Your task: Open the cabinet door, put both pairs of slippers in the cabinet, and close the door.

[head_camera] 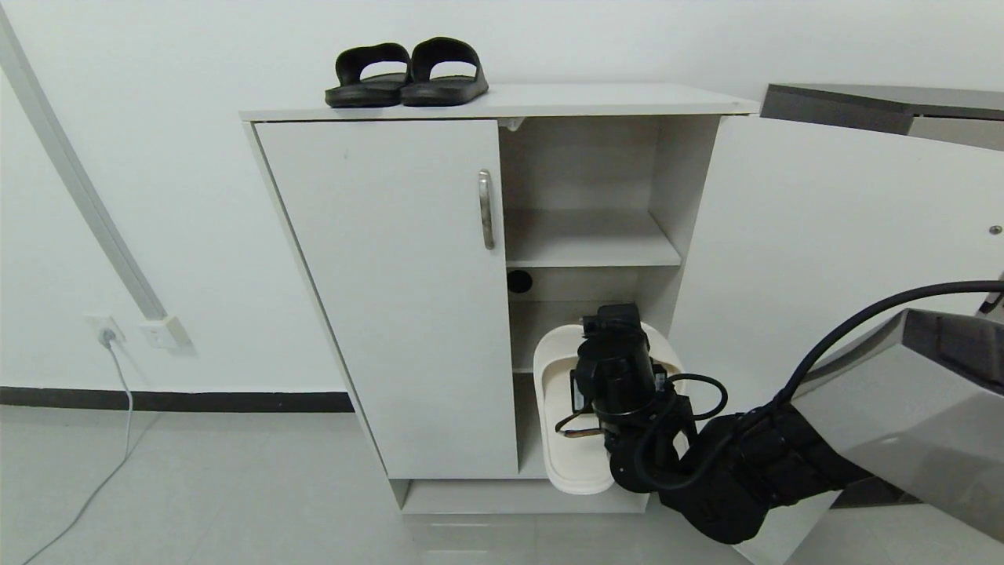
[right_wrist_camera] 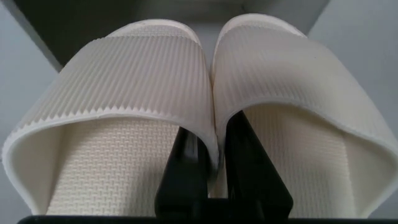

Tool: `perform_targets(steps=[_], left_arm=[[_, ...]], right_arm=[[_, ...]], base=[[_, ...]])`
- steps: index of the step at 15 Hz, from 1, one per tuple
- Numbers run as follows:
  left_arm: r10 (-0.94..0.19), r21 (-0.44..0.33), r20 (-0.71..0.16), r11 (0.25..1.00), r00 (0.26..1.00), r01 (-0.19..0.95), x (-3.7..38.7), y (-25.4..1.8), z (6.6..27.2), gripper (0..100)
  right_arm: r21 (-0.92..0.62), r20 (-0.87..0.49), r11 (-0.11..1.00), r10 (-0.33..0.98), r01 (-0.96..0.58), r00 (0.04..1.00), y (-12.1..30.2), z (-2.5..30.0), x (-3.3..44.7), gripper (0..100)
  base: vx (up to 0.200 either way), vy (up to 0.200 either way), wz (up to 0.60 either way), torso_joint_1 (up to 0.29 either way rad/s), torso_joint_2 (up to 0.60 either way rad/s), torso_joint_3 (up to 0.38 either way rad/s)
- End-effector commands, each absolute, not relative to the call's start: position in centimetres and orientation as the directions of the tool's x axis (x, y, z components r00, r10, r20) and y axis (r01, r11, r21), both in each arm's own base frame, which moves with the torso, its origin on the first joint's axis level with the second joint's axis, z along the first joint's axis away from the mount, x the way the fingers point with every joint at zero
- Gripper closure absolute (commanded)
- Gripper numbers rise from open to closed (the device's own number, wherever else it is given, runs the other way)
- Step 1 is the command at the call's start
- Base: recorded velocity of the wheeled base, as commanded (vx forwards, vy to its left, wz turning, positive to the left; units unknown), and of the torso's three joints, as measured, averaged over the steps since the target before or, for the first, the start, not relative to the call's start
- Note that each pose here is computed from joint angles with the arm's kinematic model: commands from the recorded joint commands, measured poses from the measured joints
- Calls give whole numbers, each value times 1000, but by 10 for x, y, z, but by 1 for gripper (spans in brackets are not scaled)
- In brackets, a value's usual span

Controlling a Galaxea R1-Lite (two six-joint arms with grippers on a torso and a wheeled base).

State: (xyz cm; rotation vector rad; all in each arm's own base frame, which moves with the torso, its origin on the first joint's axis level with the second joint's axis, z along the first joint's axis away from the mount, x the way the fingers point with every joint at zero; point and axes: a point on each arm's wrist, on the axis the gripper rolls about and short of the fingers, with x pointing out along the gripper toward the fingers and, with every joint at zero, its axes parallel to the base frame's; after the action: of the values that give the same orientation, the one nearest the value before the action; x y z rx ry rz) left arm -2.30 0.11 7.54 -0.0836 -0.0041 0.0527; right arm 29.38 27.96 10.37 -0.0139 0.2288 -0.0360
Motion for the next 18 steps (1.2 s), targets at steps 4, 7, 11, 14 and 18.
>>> perform_targets(steps=[4, 7, 11, 14, 18], left_arm=[[54, -84, 2, 995, 999, -53, -23, 1, 76, 100], [51, -84, 0, 995, 999, -50, -23, 1, 75, 100], [51, -84, 0, 995, 999, -50, -23, 1, 75, 100], [49, -84, 0, 995, 999, -49, -23, 1, 75, 100], [49, -84, 2, 995, 999, -49, -23, 1, 76, 100]], right_arm=[[-20, -227, 999, -40, 36, 973, 281, 94, 297, 100], [-7, -230, 1000, -6, 4, 973, 282, 88, 298, 100], [10, -220, 998, 57, -56, 974, 283, 80, 302, 100], [2, -226, 999, 40, -41, 973, 280, 75, 308, 100], [-6, -235, 999, 31, -33, 972, 281, 67, 314, 100]], base=[[0, 0, 0, 0, 0, 0], [0, 0, 0, 0, 0, 0], [0, 0, 0, 0, 0, 0], [0, 0, 0, 2, 1, -139], [0, 0, 0, 4, 5, -189]])
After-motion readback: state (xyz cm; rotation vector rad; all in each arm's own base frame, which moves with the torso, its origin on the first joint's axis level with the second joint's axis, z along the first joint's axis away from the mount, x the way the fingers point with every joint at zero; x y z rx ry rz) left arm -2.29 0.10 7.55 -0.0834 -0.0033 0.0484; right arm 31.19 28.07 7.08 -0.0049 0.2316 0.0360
